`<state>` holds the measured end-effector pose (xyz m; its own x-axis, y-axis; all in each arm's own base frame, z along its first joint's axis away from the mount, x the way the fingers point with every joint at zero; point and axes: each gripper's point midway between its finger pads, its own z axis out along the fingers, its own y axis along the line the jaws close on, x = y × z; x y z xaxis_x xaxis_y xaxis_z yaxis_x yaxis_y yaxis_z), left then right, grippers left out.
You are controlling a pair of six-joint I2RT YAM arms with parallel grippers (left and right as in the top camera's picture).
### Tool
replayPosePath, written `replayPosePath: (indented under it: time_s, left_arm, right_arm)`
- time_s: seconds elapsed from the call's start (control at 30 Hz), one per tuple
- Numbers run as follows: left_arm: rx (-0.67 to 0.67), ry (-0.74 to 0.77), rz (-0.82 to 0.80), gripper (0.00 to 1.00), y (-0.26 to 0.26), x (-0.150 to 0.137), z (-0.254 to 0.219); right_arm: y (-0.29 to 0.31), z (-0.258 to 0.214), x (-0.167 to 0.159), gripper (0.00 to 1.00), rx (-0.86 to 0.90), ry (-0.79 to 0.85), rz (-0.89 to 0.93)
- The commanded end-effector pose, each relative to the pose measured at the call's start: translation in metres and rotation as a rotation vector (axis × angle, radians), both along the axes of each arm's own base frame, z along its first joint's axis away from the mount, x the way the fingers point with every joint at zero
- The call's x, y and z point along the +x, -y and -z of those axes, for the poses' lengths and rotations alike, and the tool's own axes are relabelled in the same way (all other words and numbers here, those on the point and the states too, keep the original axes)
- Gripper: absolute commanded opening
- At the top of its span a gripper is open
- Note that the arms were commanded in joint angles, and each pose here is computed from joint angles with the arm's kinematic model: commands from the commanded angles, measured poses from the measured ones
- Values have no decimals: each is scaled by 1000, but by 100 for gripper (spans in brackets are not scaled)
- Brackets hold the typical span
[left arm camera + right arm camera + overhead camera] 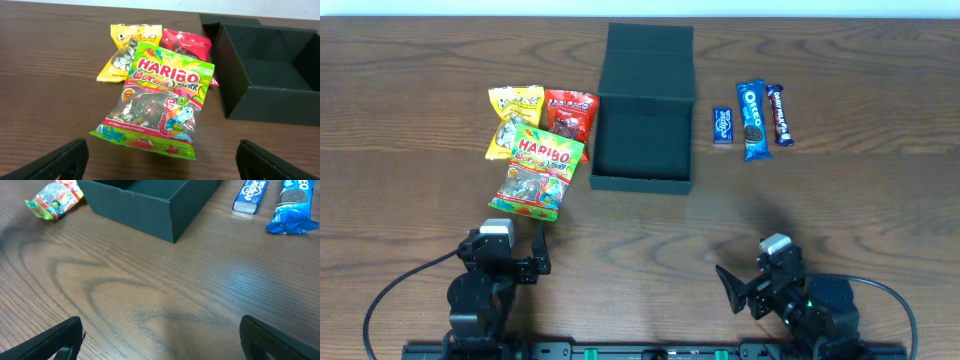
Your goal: Pack container
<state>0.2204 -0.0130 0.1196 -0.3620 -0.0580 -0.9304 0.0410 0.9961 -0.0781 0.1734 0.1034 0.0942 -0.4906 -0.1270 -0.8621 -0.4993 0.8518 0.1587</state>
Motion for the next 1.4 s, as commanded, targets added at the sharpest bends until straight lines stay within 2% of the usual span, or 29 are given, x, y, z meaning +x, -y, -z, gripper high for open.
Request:
replayPosePath:
  time_s: [0.0, 1.27, 1.37]
  left_arm:
    - [0, -13, -13, 95, -2, 0, 8]
    - [-1, -13, -13, 95, -2, 0, 8]
    - [-36, -15, 31, 95, 7, -1, 8]
  right_arm:
    - [-1, 0, 0, 99, -17, 20, -13]
    - [-1, 0, 0, 99, -17, 20, -13]
    - [-1, 0, 0, 99, -17, 20, -13]
